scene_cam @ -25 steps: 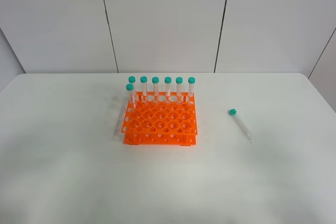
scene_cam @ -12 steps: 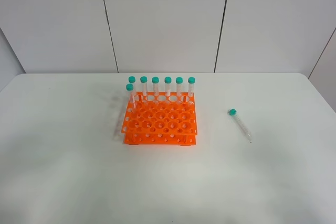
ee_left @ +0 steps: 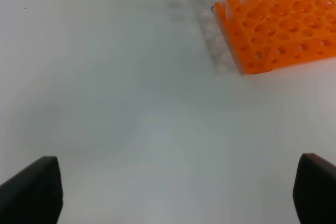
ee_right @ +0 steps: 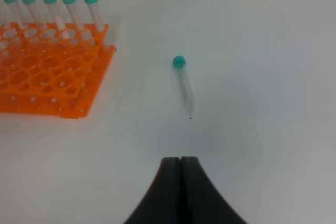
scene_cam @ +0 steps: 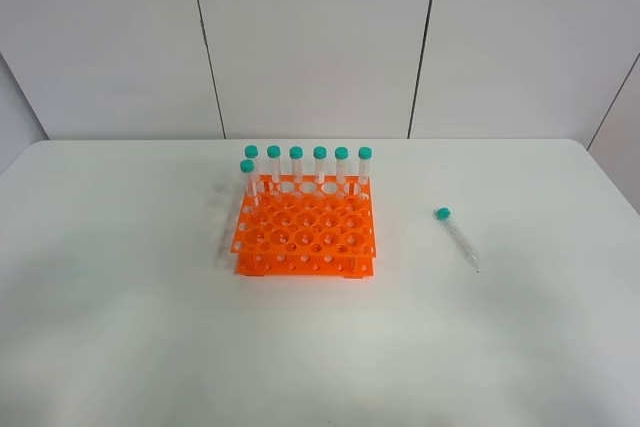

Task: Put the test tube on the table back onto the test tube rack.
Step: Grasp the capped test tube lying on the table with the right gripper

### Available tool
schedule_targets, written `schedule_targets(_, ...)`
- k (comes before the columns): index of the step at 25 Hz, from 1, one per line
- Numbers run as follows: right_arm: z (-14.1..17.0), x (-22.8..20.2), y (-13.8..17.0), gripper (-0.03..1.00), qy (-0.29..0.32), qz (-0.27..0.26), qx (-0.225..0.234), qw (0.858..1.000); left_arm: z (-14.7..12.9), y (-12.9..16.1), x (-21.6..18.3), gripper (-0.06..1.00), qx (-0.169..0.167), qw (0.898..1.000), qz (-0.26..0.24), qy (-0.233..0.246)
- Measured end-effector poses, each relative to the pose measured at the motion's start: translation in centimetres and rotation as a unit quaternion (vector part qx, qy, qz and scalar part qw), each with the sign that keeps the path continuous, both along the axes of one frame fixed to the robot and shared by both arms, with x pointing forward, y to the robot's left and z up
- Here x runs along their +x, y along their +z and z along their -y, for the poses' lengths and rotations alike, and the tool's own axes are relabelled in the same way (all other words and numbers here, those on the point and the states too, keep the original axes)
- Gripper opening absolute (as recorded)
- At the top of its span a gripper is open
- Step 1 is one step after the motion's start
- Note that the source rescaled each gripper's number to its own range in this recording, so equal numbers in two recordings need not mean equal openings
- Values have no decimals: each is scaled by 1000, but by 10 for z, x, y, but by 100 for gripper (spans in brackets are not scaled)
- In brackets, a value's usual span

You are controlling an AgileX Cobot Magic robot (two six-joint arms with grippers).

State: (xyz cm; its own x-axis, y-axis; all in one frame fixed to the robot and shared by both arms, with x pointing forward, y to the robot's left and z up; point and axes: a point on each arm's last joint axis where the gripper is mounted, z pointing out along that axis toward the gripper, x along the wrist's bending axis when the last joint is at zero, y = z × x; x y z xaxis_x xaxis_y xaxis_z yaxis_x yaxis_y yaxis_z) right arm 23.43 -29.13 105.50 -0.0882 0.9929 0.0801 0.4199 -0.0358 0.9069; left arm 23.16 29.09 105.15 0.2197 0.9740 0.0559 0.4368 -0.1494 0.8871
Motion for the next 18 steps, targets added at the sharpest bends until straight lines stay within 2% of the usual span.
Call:
schedule_targets(16, 0, 0, 0, 0, 1, 0, 1, 1000, 0, 0, 0, 95, 0, 1000, 0, 0)
schedule_targets(18, 0, 0, 0, 3, 1, 0, 1, 1000, 0, 0, 0, 95, 0, 1000, 0, 0)
